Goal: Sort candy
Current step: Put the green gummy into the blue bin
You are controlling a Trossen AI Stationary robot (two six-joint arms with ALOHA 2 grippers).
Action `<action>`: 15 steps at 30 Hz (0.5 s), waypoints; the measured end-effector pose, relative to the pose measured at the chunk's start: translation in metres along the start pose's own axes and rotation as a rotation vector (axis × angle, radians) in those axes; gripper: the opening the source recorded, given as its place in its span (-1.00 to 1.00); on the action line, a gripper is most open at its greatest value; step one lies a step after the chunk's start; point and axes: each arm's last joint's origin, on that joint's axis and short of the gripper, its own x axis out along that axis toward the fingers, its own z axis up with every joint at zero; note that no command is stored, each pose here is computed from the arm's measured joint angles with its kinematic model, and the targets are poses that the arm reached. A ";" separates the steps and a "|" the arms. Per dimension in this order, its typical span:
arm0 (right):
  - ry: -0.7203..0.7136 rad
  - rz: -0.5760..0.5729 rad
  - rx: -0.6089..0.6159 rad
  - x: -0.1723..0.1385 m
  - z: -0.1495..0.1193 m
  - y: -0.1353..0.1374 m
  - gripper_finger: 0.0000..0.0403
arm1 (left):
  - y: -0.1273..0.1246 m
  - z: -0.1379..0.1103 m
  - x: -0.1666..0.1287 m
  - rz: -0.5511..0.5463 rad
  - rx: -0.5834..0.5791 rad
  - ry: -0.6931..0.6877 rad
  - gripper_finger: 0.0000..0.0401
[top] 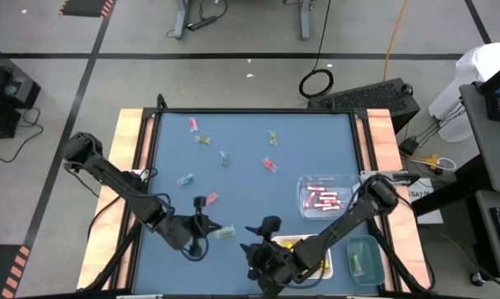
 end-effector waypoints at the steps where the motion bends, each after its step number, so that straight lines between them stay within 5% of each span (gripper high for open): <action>1: 0.007 0.005 -0.001 0.003 -0.001 0.000 0.28 | 0.000 -0.008 0.003 0.008 -0.040 0.035 -0.97; 6: 0.018 0.002 0.012 0.009 -0.002 -0.001 0.28 | -0.008 -0.045 0.013 0.026 -0.143 0.133 -0.74; 15: 0.008 0.008 0.022 0.008 0.000 0.000 0.28 | -0.016 -0.082 0.035 0.050 -0.150 0.203 0.13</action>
